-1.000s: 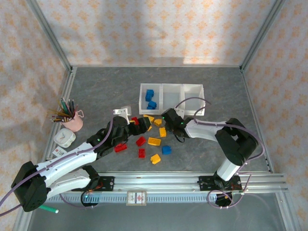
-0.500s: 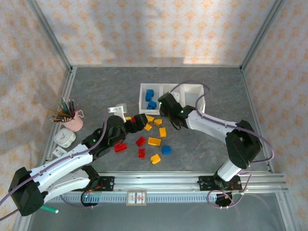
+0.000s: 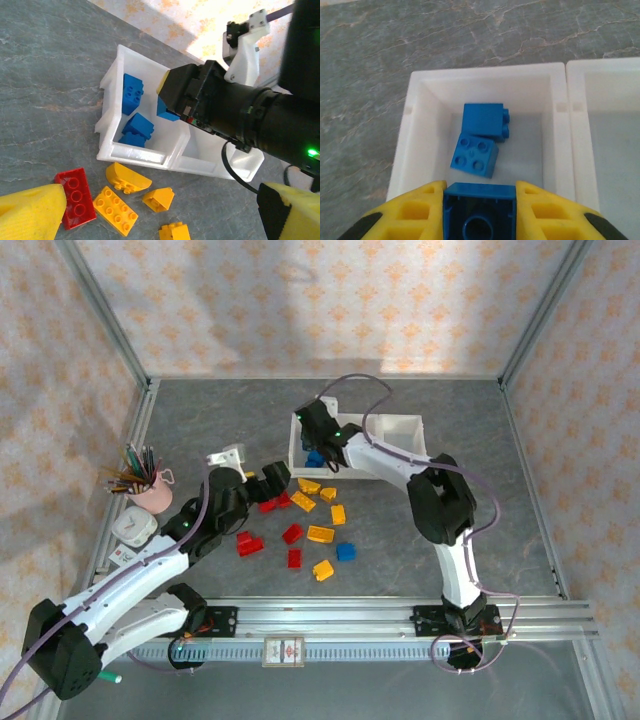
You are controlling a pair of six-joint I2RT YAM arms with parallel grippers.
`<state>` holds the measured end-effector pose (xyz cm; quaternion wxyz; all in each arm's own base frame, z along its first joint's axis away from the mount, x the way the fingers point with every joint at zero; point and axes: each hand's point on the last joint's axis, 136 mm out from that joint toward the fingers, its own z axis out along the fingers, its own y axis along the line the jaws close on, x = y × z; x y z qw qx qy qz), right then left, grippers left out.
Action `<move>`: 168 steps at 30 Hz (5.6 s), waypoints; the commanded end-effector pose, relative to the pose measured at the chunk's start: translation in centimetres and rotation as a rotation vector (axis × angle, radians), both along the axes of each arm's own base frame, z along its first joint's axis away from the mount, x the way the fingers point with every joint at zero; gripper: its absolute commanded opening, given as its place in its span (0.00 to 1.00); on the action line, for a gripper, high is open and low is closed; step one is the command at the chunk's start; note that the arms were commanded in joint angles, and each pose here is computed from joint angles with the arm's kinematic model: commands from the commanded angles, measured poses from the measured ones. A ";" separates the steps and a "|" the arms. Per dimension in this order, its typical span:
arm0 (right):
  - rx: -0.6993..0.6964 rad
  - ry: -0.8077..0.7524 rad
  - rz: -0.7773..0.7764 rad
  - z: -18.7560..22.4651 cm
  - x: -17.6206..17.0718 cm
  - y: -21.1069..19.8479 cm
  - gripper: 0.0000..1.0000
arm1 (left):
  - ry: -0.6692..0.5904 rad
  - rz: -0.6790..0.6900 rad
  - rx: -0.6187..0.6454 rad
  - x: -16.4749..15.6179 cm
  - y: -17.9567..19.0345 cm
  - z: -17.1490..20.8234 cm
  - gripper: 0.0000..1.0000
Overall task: Sort the legos into containers by color
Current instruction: Place the lego in the container, then pick up the lego from the bottom-center of the table, then place the lego in the container, then pick up the lego from the center of the table.
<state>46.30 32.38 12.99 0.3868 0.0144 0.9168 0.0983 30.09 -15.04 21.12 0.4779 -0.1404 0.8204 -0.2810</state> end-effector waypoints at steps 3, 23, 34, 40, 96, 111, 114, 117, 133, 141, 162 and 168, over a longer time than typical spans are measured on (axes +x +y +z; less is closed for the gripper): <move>-0.094 0.001 -0.037 -0.8 1.8 -1.6 0.40 | -0.014 -0.025 -0.008 0.1 0.0 0.5 0.99; -0.005 0.009 0.069 2.5 -6.5 -3.2 0.65 | 0.004 -0.066 -0.042 -0.6 -0.6 0.6 0.99; 0.026 0.089 0.059 0.1 -15.0 -6.7 0.71 | 0.038 -0.107 -0.057 -2.4 -2.6 -0.6 0.99; 0.037 0.137 0.071 -1.7 -18.9 -7.2 0.75 | 0.054 -0.133 -0.077 -3.6 -4.1 -1.3 0.99; -0.002 0.085 0.104 -0.8 -20.6 -5.2 0.39 | -0.002 -0.054 0.010 -3.8 -1.2 -0.1 0.99; -0.024 -0.026 0.079 1.1 -6.2 0.0 0.39 | -0.017 0.018 0.011 -1.6 2.1 0.9 0.99; -0.032 -0.031 0.089 0.5 -4.4 0.9 0.39 | -0.015 0.029 0.021 -1.2 2.5 0.8 0.99; -0.049 -0.033 0.088 -0.3 -2.7 1.5 0.39 | -0.010 0.036 0.031 -0.9 2.8 0.5 0.99; 0.002 -0.043 0.141 1.5 -1.3 3.1 0.65 | -0.004 0.034 0.013 -0.7 2.8 0.4 0.99; 0.059 -0.029 0.134 3.4 -5.3 0.1 0.70 | 0.009 0.009 -0.011 -1.2 2.4 0.1 0.99; -0.042 0.159 0.131 -5.0 -17.5 -5.3 0.80 | 0.069 -0.101 -0.105 -4.0 -2.1 -3.4 0.99; -0.063 0.190 0.130 -7.3 -18.4 -5.4 0.78 | 0.075 -0.097 -0.118 -4.2 -2.4 -4.0 0.99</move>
